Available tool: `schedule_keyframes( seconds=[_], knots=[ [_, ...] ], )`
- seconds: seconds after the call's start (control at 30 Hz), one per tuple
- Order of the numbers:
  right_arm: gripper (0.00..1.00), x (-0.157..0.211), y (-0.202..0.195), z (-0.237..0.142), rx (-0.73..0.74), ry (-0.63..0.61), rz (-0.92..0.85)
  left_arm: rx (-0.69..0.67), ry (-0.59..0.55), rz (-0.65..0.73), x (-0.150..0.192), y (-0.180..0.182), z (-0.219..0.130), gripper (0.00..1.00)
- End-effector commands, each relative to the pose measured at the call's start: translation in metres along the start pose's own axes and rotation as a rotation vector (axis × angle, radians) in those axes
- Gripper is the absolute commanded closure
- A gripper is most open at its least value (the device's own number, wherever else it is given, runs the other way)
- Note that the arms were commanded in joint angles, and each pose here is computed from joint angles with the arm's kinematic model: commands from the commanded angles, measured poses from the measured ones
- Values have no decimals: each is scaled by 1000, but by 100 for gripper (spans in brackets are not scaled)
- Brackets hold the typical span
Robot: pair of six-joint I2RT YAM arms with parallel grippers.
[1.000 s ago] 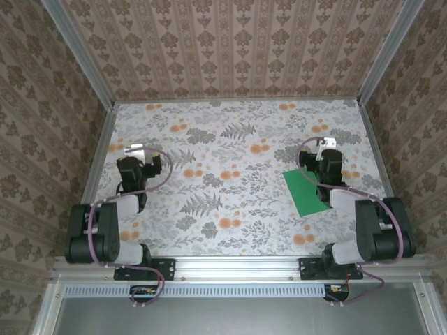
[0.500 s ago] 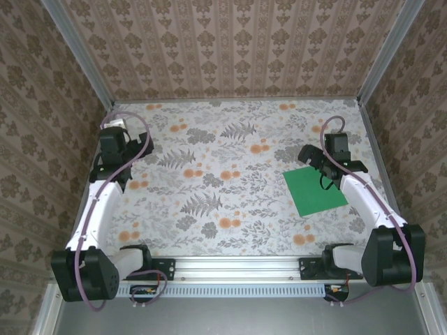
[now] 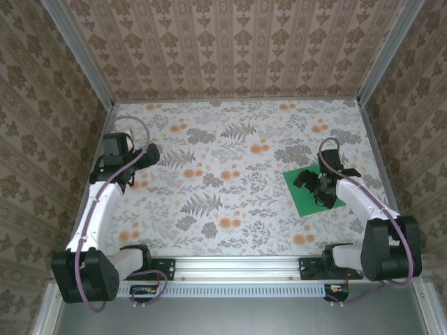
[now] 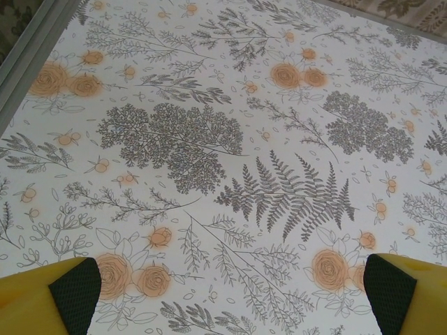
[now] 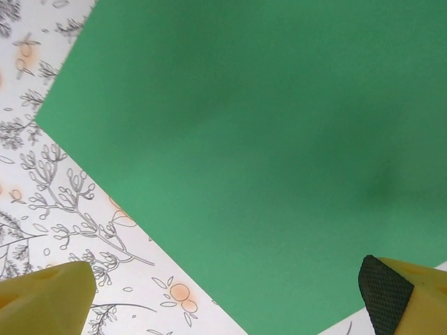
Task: Fold a paper plane with a square sheet of paper (pick it up from the middle)
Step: Move the square sheet of paper to the center of the table.
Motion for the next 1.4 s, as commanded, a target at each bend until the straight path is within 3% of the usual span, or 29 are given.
schedule_keyframes(
  seconds=[0.0, 0.33, 0.67, 0.8, 0.9, 1.0, 1.17, 1.27, 1.37],
  knots=[
    [0, 0, 7, 10, -6, 43, 18, 16, 31, -10, 7, -1, 2, 0],
    [0, 11, 30, 45, 30, 140, -34, 16, 52, -8, 10, -2, 7, 0],
    [0, 67, 88, 55, -25, 228, -148, 17, 78, -1, 14, -4, 13, 0],
    [1, 91, 119, 53, -52, 255, -210, 14, 88, 6, 15, -5, 14, 0],
    [1, 83, 138, 32, -46, 196, -280, 17, 91, 13, 16, -7, 14, 0],
    [0, 62, 151, 5, 9, 90, -449, 22, 93, 18, 16, -9, 14, 0],
    [0, 49, 162, 6, 112, 175, -913, 37, 95, 24, 17, -12, 14, 0],
    [0, 44, 159, 18, 182, 232, -1028, 39, 99, 29, 17, -12, 14, 0],
    [0, 41, 161, 25, 159, 268, -1060, 40, 103, 34, 18, -13, 14, 0]
  ],
)
Point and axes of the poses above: each hand's point on the last joint's axis, 136 mm out from that joint toward the fingers, its own z axis out along the fingers, its own y axis along the line the jaws close on, x = y × z, the point moved 10 cm from there along -z, back along the fingers, and after that the axes turned 4 degrees about -z, right-handed, at the moved point
